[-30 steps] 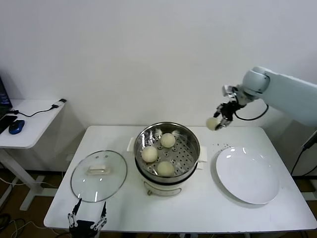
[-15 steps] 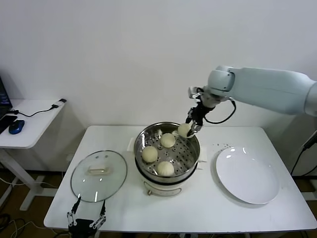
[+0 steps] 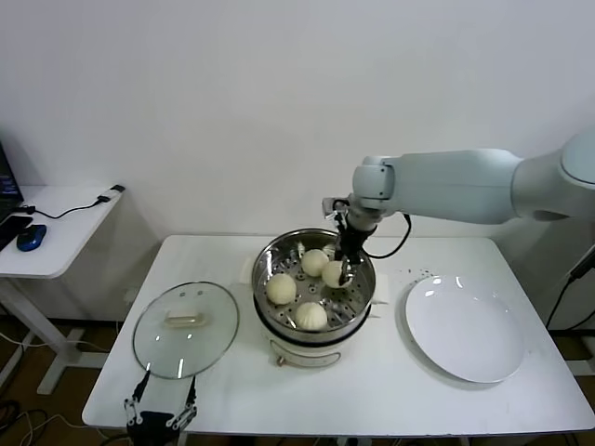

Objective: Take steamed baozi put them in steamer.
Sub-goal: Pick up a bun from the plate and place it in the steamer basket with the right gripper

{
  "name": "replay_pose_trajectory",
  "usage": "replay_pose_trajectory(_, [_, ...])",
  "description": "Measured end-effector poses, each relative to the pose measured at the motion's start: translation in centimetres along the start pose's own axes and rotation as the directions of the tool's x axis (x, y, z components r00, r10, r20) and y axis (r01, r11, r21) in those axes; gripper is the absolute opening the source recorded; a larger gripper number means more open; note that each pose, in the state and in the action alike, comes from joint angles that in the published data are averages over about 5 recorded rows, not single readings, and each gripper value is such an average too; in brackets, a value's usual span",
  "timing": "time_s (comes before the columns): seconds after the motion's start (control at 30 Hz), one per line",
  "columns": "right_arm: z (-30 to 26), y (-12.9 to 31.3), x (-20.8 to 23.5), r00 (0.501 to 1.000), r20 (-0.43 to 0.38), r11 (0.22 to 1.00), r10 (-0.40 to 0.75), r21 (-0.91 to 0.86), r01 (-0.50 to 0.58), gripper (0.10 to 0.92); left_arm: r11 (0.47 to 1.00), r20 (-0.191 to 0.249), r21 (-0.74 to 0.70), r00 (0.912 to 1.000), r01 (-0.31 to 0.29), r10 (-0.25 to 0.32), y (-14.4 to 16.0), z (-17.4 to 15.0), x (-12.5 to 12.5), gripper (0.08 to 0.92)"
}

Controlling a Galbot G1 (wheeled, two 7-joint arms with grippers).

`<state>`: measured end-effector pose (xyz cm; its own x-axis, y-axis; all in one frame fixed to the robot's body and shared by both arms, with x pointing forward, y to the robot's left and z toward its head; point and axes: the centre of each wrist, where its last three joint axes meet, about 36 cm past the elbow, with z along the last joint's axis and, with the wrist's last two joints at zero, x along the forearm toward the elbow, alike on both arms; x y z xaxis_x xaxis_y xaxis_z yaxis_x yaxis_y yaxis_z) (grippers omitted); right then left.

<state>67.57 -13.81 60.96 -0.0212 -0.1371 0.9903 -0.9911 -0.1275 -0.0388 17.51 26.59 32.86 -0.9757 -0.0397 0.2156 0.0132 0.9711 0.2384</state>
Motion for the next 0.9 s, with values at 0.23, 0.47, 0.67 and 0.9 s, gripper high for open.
replay_pose_trajectory(0.23, [-0.1,0.5,-1.8,1.000,-0.026,1.000,-0.017,0.004,0.017,0.589,1.000,-0.004,0.000,1.0000,0.000,0.000,0.1,0.3,-0.1,0.823])
replay_pose_trajectory(0.47, [-0.3,0.9,-2.8,0.999,-0.043,1.000,-0.021,0.011,0.022,0.683,1.000,-0.004,0.000,1.0000,0.001,-0.001,0.1,0.3,-0.1,0.823])
replay_pose_trajectory(0.67, [0.0,0.8,-2.2,0.999,-0.034,1.000,-0.014,0.000,0.014,0.812,1.000,-0.003,-0.003,1.0000,0.002,-0.002,0.2,0.3,-0.1,0.823])
replay_pose_trajectory(0.9, [0.5,0.6,-0.5,1.000,-0.005,1.000,-0.005,-0.010,0.005,0.823,1.000,0.000,-0.008,1.0000,0.001,-0.001,0.3,0.1,-0.2,0.823])
